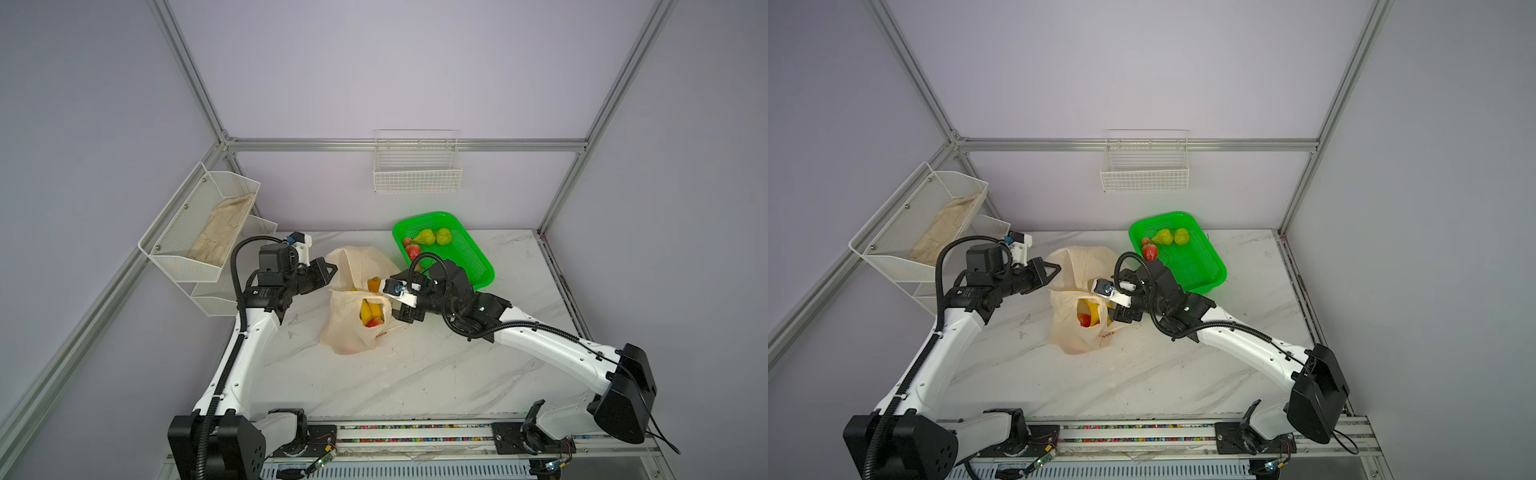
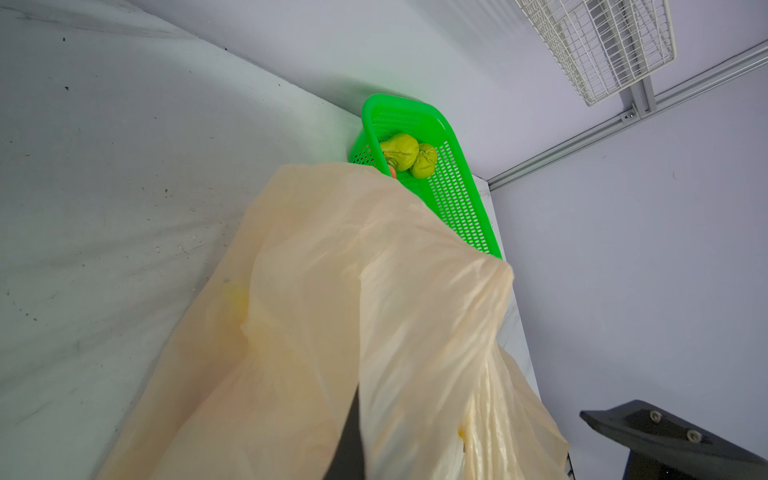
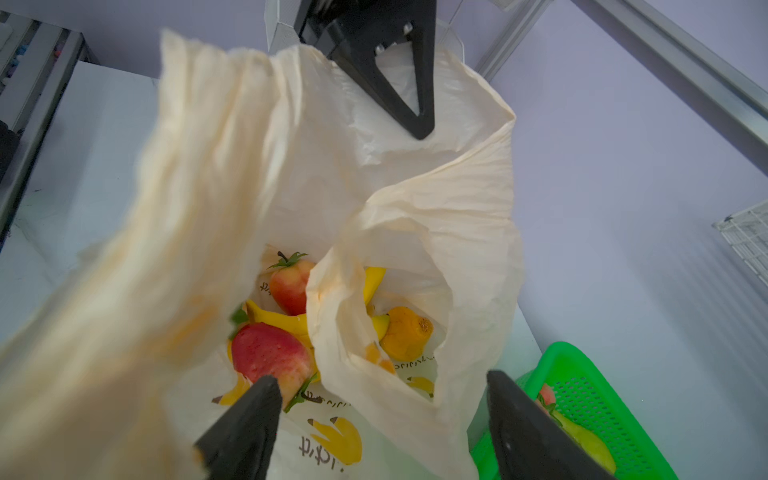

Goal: Place the fake fruits into the plastic bag and tie a complex knot

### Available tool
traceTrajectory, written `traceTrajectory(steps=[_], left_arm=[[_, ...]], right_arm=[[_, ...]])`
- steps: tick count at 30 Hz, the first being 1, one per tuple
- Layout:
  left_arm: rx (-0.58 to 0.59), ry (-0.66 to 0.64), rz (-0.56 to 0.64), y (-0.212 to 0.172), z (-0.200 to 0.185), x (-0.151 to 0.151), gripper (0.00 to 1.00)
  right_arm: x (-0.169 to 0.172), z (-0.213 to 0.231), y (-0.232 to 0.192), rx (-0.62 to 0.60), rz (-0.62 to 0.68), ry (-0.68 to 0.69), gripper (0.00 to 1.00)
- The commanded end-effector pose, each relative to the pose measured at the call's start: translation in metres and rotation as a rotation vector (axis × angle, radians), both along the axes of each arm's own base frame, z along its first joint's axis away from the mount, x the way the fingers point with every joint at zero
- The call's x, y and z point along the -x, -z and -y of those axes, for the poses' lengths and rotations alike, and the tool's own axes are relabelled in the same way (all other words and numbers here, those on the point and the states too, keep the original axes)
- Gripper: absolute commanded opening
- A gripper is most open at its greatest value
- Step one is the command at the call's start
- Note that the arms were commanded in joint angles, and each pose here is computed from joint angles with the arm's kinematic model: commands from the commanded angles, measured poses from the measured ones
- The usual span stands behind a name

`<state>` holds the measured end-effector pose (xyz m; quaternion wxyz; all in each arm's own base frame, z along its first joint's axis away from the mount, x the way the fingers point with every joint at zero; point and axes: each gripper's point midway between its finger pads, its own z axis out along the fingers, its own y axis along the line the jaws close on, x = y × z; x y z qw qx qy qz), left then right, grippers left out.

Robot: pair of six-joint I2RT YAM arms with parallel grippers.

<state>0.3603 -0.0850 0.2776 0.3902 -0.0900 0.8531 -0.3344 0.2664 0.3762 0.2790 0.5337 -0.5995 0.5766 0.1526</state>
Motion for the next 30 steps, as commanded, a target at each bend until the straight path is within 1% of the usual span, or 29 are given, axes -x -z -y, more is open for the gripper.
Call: traceTrajectory(steps=[1, 5, 8, 10, 14, 20, 21, 24, 27, 29, 30], left_arm=[[0.0, 0.01, 0.06, -0.019, 0.0, -0.003, 0.0], [0.0, 0.01, 0.062, -0.02, 0.0, -0.002, 0.0], [0.001, 0.01, 0.059, -0.019, 0.0, -0.002, 0.0], [0.002, 0.011, 0.058, -0.019, 0.0, -0.002, 0.0], [0.001, 0.01, 0.06, -0.02, 0.0, -0.002, 0.0], [0.0, 0.009, 0.06, -0.02, 0.0, -0.003, 0.0], [0.0, 0.006, 0.059, -0.019, -0.001, -0.003, 0.0], [0.003, 0.007, 0.06, -0.02, 0.0, -0.003, 0.0], [0.003, 0.009, 0.063, -0.021, 0.0, -0.002, 0.0], [0.002, 0.009, 0.064, -0.022, 0.0, -0.002, 0.0], [0.0, 0.011, 0.065, -0.022, 0.0, -0.002, 0.02]], right_arm=[[0.003, -0.014, -0.009, -0.008, 0.064, -0.062, 0.77], [0.003, -0.027, 0.005, 0.025, 0.033, -0.1, 0.68], [0.003, -0.036, 0.009, 0.028, 0.032, -0.118, 0.64], [-0.003, -0.042, 0.011, 0.03, 0.037, -0.11, 0.59], [-0.008, -0.051, 0.02, 0.046, 0.019, -0.116, 0.45], [-0.003, -0.058, 0.03, 0.054, -0.036, -0.153, 0.24], [0.0, -0.06, 0.028, 0.042, -0.049, -0.171, 0.19], [0.005, -0.058, 0.017, 0.004, -0.061, -0.178, 0.0], [-0.004, -0.048, -0.002, -0.058, -0.093, -0.118, 0.0], [-0.013, -0.037, -0.018, -0.14, -0.153, -0.071, 0.0], [-0.017, -0.032, -0.027, -0.193, -0.198, -0.056, 0.0]])
